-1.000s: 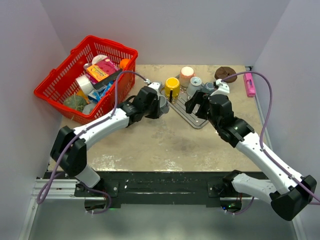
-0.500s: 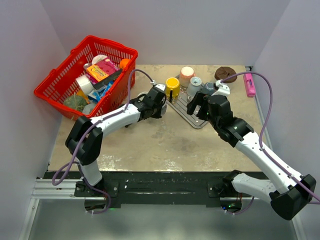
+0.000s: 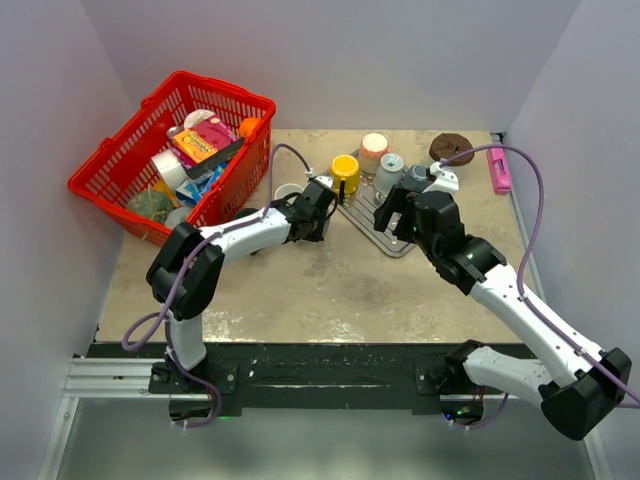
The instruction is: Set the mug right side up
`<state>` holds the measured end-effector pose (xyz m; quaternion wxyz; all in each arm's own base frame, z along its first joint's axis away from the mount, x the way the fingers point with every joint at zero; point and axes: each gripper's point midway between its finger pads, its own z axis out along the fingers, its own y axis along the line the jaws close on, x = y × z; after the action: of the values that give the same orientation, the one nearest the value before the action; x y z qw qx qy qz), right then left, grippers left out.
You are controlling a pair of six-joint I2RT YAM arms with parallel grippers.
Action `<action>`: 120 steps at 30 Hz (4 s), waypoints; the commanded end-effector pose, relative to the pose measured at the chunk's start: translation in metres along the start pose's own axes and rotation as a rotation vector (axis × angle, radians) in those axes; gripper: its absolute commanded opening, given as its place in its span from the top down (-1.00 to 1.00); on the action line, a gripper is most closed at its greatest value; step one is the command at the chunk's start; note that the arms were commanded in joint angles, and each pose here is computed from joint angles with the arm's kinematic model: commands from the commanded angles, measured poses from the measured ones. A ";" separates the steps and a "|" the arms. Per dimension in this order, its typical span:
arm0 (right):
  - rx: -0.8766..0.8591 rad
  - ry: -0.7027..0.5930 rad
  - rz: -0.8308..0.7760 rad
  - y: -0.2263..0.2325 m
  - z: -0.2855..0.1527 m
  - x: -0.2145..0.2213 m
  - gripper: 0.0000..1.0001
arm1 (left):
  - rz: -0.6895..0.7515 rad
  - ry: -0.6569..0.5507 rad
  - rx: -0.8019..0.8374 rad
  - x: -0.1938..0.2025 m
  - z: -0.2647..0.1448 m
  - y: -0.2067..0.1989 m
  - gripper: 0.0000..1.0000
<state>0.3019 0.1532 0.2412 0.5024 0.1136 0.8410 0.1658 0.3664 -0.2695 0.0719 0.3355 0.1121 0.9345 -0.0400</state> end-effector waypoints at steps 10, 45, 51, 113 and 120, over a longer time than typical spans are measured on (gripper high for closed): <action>-0.003 -0.026 0.021 -0.001 0.004 -0.002 -0.89 | -0.016 -0.092 0.003 -0.037 -0.004 -0.006 -0.13; 0.164 0.054 -0.234 0.056 0.226 0.021 -0.62 | -0.040 -0.593 0.402 -0.095 -0.250 0.010 -0.99; 0.189 0.029 -0.204 0.055 0.241 0.023 -0.46 | -0.035 -0.570 0.400 -0.093 -0.241 0.008 -0.99; -0.318 -0.132 0.011 0.114 0.088 -0.100 1.00 | -0.126 -0.549 0.525 -0.087 -0.250 -0.006 -0.99; -0.773 -0.248 0.088 0.168 -0.016 -0.131 1.00 | -0.156 -0.723 0.666 -0.116 -0.303 -0.014 -0.99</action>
<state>0.3942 0.2360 0.3010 0.5224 0.0339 0.7905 0.3180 0.2702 -0.2516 0.3198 0.5371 0.1259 0.7656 -0.3309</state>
